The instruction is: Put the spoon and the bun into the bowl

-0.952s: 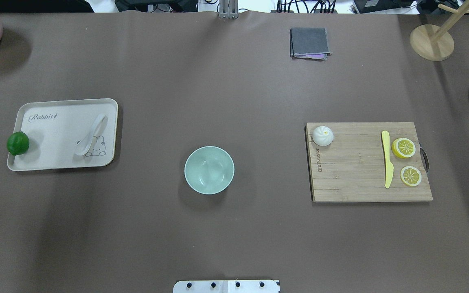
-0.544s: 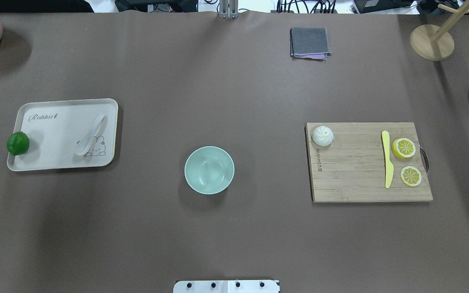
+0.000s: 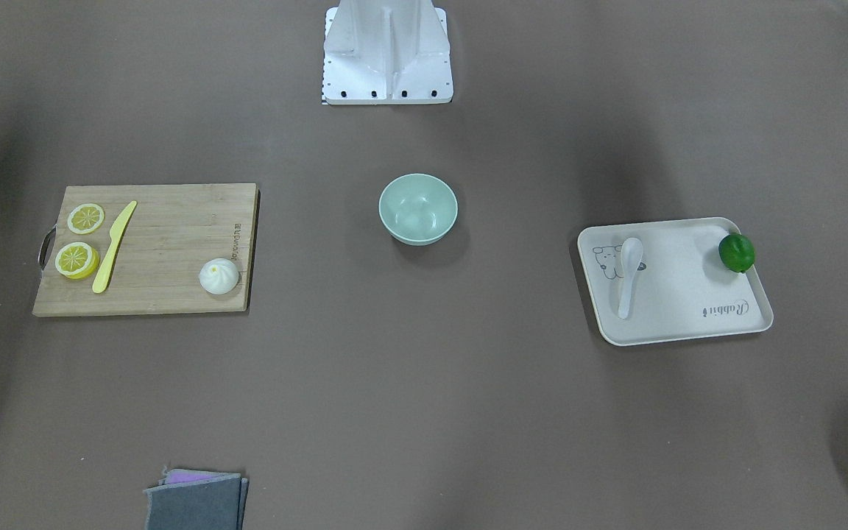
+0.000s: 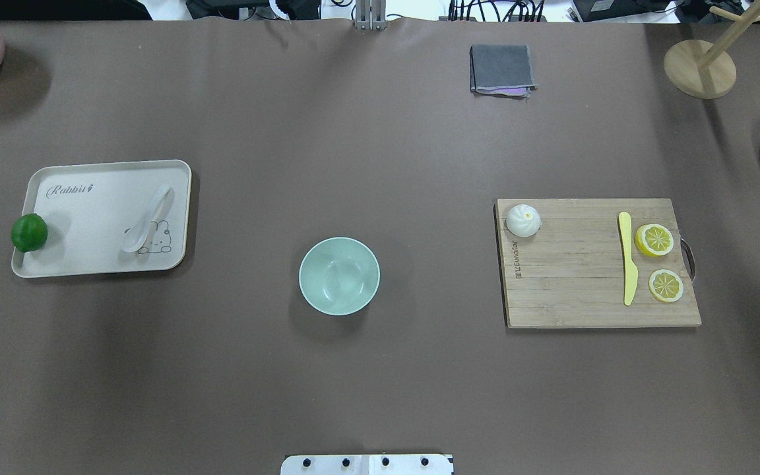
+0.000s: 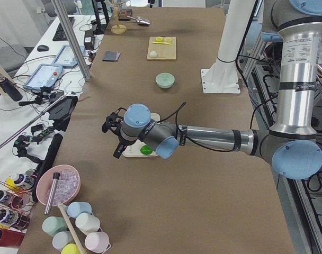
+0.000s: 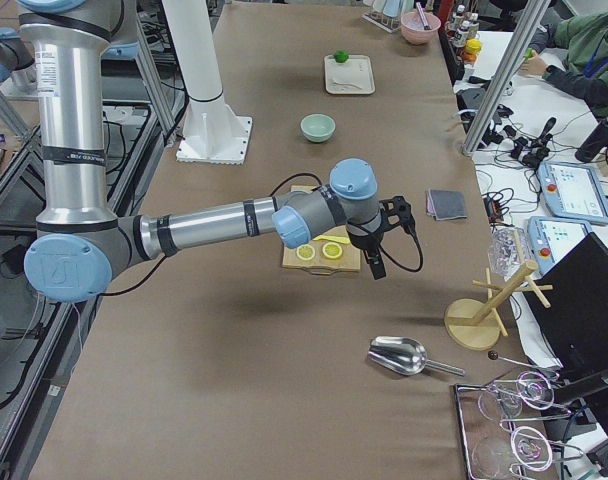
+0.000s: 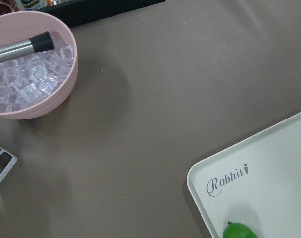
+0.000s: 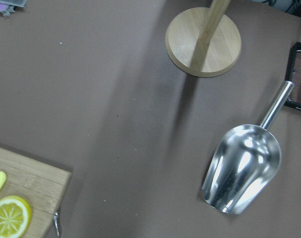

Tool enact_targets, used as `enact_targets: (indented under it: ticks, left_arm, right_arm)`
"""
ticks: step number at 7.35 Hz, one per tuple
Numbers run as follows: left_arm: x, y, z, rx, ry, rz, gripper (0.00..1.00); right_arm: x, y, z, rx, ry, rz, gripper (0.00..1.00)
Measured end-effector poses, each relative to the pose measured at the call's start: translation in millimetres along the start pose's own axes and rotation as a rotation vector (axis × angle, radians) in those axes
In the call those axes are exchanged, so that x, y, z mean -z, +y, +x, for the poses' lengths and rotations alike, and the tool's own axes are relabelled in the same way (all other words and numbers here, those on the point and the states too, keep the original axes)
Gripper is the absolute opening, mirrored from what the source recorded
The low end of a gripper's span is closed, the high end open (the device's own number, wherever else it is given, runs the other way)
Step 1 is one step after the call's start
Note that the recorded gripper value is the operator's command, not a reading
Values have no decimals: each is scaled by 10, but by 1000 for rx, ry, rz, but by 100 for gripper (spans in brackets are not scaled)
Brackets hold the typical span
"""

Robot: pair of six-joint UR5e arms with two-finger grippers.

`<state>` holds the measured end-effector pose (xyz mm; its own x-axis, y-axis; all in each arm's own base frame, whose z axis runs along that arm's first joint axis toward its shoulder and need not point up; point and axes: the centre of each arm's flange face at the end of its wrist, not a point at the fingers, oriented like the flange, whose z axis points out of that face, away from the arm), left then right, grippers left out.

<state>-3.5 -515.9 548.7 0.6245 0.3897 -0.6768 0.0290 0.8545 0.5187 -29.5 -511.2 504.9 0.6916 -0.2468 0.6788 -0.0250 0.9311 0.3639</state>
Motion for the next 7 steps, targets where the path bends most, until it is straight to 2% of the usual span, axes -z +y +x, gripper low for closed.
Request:
enact_targets:
  ticks: [2,4,7]
  left_arm:
    - [-371,-289,460,17,58,-33,98]
    - [-746,-500,986,56,108,-74,98]
    - [-1129,-607,1458,87,76,-86,98]
  right_arm:
    - [-114,-79,-686,-84,-30,-6,100]
    - [-364,-98,-1403,-187,-6,2,100]
    - [-921,-5,-2537,-232,33,35,100]
